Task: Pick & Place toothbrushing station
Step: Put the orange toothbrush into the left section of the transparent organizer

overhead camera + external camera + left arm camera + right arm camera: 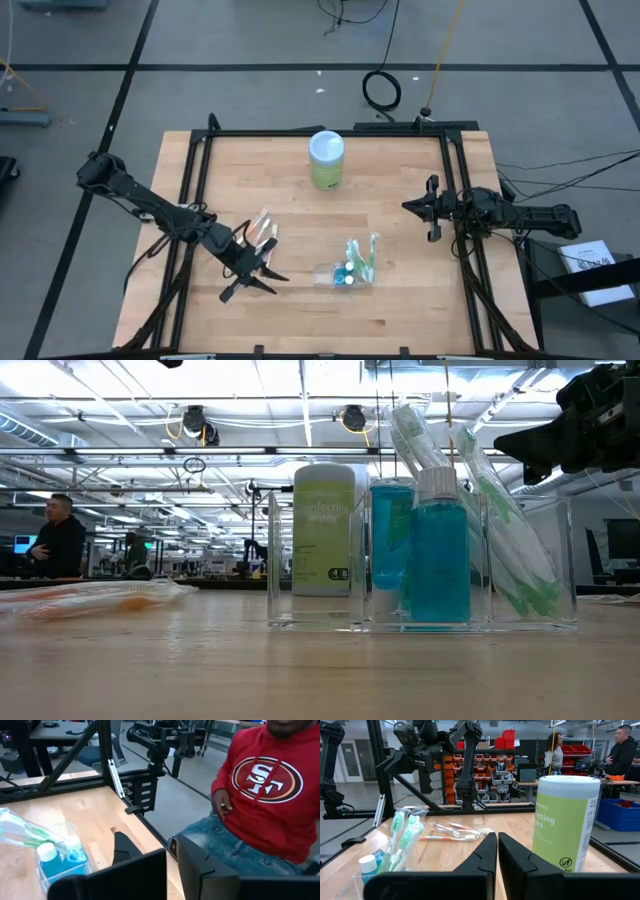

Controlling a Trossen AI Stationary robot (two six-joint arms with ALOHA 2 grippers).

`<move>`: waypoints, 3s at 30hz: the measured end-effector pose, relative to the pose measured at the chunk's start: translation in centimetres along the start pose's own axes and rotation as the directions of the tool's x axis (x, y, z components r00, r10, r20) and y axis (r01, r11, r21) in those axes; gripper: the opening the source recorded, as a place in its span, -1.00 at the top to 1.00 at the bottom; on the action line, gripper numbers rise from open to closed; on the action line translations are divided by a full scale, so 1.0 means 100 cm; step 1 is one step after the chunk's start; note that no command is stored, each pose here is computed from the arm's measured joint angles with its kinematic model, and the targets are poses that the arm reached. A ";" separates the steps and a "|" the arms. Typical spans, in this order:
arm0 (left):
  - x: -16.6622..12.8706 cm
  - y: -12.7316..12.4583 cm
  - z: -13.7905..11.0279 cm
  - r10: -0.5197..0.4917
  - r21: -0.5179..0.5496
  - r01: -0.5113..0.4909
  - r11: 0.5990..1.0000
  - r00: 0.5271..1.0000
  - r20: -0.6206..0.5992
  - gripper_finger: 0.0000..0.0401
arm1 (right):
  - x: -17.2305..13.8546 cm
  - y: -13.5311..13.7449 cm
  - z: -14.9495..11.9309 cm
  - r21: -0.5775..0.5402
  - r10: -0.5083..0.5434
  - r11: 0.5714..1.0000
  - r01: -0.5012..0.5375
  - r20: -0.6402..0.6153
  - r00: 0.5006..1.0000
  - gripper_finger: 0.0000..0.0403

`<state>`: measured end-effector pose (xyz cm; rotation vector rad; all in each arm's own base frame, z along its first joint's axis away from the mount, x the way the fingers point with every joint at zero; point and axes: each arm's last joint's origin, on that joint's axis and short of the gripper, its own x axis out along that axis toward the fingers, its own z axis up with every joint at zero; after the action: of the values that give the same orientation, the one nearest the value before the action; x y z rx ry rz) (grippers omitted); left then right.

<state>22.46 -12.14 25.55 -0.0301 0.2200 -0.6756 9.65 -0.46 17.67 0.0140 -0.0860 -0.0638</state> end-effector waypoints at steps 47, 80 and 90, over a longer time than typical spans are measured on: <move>0.016 0.066 -0.105 0.517 -0.673 -0.718 0.178 0.650 -0.557 0.97 | 0.000 0.000 0.000 0.000 0.000 1.000 0.000 -0.001 1.000 0.96; 0.064 0.048 -0.146 0.150 -0.613 -0.482 0.626 0.846 -0.512 1.00 | 0.000 0.000 0.000 0.000 0.000 1.000 0.000 -0.004 1.000 0.96; 0.042 0.098 -0.141 0.362 -0.498 -0.612 0.615 0.780 -0.511 1.00 | 0.000 0.000 0.000 0.000 0.000 1.000 0.000 -0.003 1.000 0.97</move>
<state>28.66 -6.51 9.97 -0.5017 0.7961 0.0048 9.68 -0.45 17.65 0.0140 -0.0826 -0.0635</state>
